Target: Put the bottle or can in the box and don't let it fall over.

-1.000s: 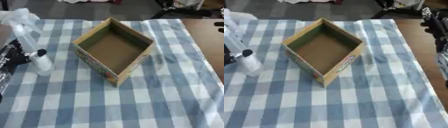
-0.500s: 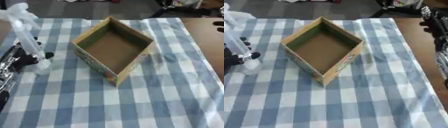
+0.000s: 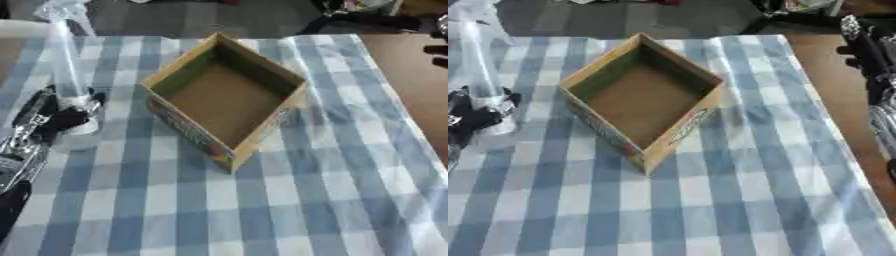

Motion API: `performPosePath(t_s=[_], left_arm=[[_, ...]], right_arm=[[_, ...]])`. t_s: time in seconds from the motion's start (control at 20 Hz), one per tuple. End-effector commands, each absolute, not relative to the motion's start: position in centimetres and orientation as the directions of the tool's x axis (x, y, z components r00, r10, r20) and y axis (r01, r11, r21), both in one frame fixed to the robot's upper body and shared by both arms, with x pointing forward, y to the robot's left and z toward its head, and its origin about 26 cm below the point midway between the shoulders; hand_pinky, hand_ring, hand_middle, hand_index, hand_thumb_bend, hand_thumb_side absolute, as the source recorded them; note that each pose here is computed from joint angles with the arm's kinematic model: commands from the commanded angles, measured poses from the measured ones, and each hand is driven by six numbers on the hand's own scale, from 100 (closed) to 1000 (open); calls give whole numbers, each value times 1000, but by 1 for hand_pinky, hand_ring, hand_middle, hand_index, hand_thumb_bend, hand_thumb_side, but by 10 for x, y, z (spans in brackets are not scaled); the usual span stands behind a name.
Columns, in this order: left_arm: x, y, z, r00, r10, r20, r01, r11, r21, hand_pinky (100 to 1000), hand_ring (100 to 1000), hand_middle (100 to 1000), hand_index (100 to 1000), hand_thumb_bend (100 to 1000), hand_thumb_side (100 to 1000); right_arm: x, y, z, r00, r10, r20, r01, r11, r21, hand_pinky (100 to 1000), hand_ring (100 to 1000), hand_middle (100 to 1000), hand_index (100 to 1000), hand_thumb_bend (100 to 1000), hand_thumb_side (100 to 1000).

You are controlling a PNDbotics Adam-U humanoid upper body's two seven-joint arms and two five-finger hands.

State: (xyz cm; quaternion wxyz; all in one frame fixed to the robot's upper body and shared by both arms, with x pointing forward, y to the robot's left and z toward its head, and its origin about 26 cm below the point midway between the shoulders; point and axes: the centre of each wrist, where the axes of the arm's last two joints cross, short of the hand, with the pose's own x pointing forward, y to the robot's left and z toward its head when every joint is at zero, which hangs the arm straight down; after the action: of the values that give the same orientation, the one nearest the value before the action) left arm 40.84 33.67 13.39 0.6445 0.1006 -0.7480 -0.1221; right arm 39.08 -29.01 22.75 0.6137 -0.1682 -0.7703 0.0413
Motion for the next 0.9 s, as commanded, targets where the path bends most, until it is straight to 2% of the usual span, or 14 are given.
performPosePath(t_s=[0.05,0.25,0.55,0.9], left_arm=[[411,335,145,-202,-364,909,-38,931,364,217,202,159,258,100,100],[411,330,148,-245,-414,877,-47,908,416,189,121,100,190,100,100],[405,321,177,-361,-447,818,-64,887,456,193,114,100,188,100,100],[393,292,220,-499,-415,760,-64,893,446,199,110,100,186,100,100]], right_arm=[[390,-294,238,-214,319,923,222,936,-272,918,834,849,891,100,782],[390,-295,238,-213,318,924,223,936,-271,919,834,848,889,100,782],[389,-296,238,-216,317,923,225,936,-269,919,834,848,886,100,777],[387,-298,240,-223,318,921,226,936,-268,920,833,847,882,100,767]])
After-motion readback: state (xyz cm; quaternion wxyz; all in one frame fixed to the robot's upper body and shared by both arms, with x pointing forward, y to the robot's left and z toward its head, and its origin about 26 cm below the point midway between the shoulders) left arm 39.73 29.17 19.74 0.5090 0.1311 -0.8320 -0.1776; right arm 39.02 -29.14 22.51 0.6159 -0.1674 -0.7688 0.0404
